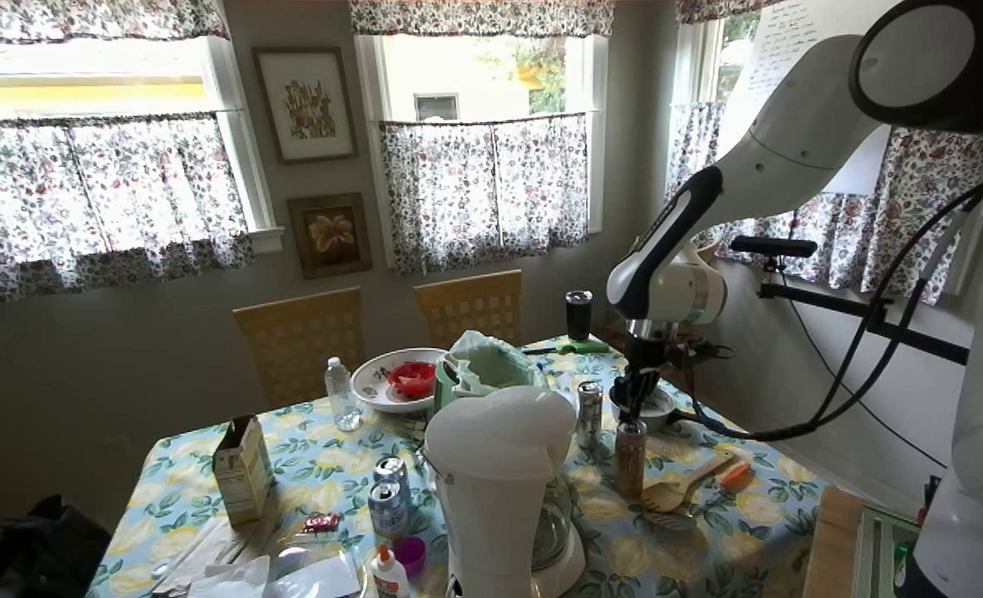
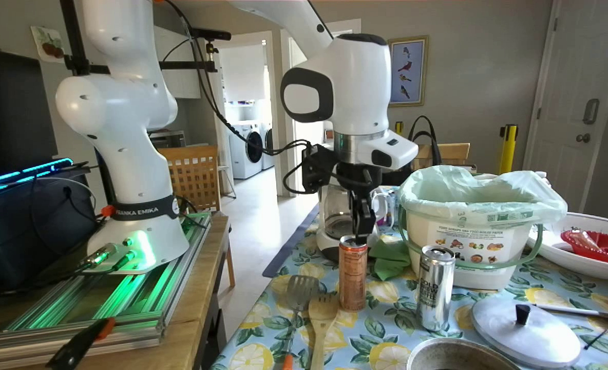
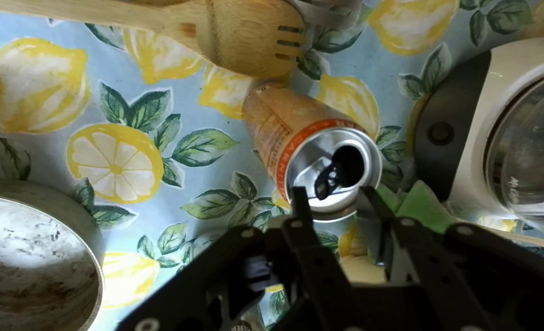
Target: Put the brown can inside the white bin
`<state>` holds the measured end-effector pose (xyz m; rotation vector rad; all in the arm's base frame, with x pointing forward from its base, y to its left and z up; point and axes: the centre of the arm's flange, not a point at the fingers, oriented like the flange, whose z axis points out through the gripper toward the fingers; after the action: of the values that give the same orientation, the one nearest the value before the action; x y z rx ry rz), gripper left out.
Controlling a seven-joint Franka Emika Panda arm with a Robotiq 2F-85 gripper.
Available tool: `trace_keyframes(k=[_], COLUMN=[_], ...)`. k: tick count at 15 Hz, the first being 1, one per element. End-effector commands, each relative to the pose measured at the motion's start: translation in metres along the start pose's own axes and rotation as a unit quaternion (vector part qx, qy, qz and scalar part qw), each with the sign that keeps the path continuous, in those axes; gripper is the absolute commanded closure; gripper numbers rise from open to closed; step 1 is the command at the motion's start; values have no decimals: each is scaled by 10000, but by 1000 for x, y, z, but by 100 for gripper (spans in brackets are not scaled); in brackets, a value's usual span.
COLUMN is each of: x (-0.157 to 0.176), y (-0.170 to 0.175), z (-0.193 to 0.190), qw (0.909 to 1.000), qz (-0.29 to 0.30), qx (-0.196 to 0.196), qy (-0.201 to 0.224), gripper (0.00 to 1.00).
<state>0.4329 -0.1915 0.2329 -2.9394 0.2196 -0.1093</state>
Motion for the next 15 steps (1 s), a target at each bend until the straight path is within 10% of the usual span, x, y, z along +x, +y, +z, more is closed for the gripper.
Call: trace_keyframes(k=[1,7,10,15], x=[-2,-3,-4,-2], y=[3,4,4,5], z=[7,8,8,7], qw=[9999,9999,9999,9999], qz=[-52,-51,-53,-62], qx=[109,119,124,128], qy=[-3,-24,-22,1], gripper=[67,70,97,99])
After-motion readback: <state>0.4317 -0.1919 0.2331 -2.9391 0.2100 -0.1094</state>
